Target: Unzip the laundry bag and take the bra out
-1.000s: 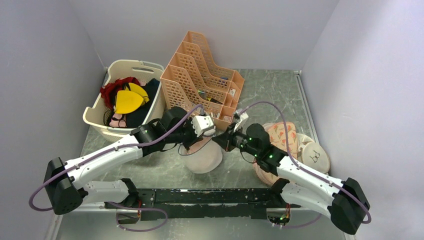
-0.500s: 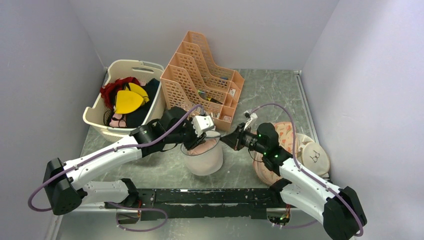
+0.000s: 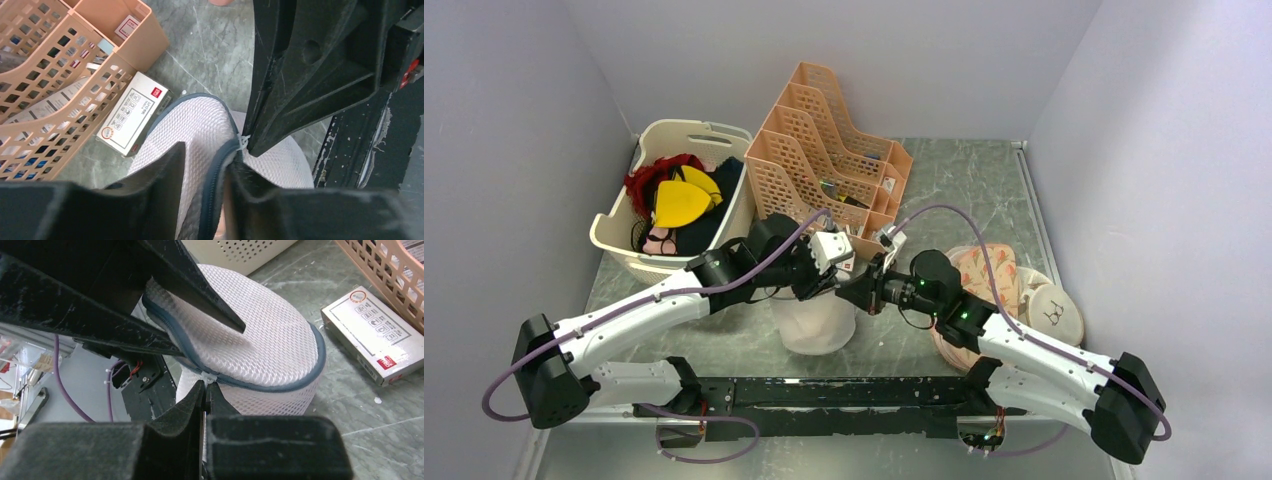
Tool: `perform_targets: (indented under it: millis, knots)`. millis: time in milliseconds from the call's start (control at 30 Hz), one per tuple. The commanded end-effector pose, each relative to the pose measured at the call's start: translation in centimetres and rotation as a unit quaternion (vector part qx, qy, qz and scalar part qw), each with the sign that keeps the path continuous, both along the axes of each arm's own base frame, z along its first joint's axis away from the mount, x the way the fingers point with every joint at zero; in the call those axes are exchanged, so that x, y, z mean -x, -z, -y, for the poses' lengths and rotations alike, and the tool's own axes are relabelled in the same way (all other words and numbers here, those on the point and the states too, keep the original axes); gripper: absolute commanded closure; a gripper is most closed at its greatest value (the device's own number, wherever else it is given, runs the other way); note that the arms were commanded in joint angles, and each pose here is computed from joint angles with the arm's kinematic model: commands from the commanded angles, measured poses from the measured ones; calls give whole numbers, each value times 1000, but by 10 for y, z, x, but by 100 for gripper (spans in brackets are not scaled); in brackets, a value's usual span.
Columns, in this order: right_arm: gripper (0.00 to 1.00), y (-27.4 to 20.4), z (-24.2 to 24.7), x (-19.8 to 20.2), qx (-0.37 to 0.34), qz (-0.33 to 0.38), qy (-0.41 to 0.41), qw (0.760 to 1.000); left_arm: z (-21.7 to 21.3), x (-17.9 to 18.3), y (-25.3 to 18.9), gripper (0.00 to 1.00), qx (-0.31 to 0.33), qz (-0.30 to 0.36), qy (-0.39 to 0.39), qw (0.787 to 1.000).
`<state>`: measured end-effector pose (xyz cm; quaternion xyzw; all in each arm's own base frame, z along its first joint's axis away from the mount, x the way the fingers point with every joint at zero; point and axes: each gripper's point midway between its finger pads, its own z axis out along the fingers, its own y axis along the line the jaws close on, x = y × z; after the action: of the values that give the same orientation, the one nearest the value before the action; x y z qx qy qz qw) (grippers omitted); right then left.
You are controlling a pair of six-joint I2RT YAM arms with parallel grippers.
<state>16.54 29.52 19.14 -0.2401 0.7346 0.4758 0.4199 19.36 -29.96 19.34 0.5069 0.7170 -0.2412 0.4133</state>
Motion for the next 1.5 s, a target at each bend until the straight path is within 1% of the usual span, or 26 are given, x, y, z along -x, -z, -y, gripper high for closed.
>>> perform_targets:
  millis: [0,200,233,333,433,533,633,700,800,833,900,933,967,1000,1067,1167,1267,1333,1367,1400,1433,1467]
  knots:
    - [100,-21,-4,-7,-17,29,12,999,5,1,-1,64,4,4,6,1000]
    - [100,-8,17,-20,-5,20,82,996,5,4,-8,89,16,13,12,1000]
    - [100,-4,21,-23,-1,16,89,996,5,5,-10,92,19,14,15,1000]
    - [100,11,36,-34,4,-4,112,994,5,7,-17,93,32,21,20,999]
    - [100,32,64,-55,-7,-50,142,989,3,8,-25,93,44,31,19,998]
    - [100,41,72,-57,-31,-79,125,988,1,9,-27,93,49,36,17,998]
    - [100,30,65,-51,-46,-66,91,993,0,6,-23,93,39,34,10,999]
    - [100,20,64,-49,-52,-52,83,994,-2,-1,-18,89,23,33,-7,999]
    - [100,6,63,-46,-50,-33,74,995,-5,-7,-9,71,1,31,-22,999]
    - [100,4,62,-45,-48,-31,69,996,-4,-7,-8,65,1,30,-21,999]
    - [100,-2,59,-40,-48,-27,55,997,-3,-7,-6,56,1,28,-22,999]
    - [100,-5,58,-39,-49,-25,53,997,-2,-6,-8,49,4,26,-18,999]
    - [100,-7,52,-33,-50,-24,41,998,-1,-4,-8,40,7,25,-13,1000]
    - [100,-10,49,-31,-52,-22,37,998,1,-2,-8,35,10,24,-8,1000]
    - [100,-15,42,-25,-53,-18,24,998,2,-1,-9,32,15,24,-7,1000]
    - [100,-22,31,-18,-50,-9,7,999,2,-1,-8,31,13,27,-9,1000]
    - [100,-25,17,-11,-44,-4,-9,999,3,-1,-7,33,10,26,-11,1000]
    - [100,-27,8,-7,-36,1,-17,999,3,-2,-6,37,6,27,-13,1000]
    - [100,-27,5,-5,-32,2,-20,999,2,-2,-6,37,4,27,-15,1000]
    - [100,-28,3,-4,-31,3,-20,999,2,-2,-6,34,4,28,-16,999]
    - [100,-29,3,-3,-31,4,-20,999,2,-2,-7,26,4,30,-15,999]
    - [100,-30,3,-4,-33,5,-17,999,1,-2,-9,20,6,34,-17,999]
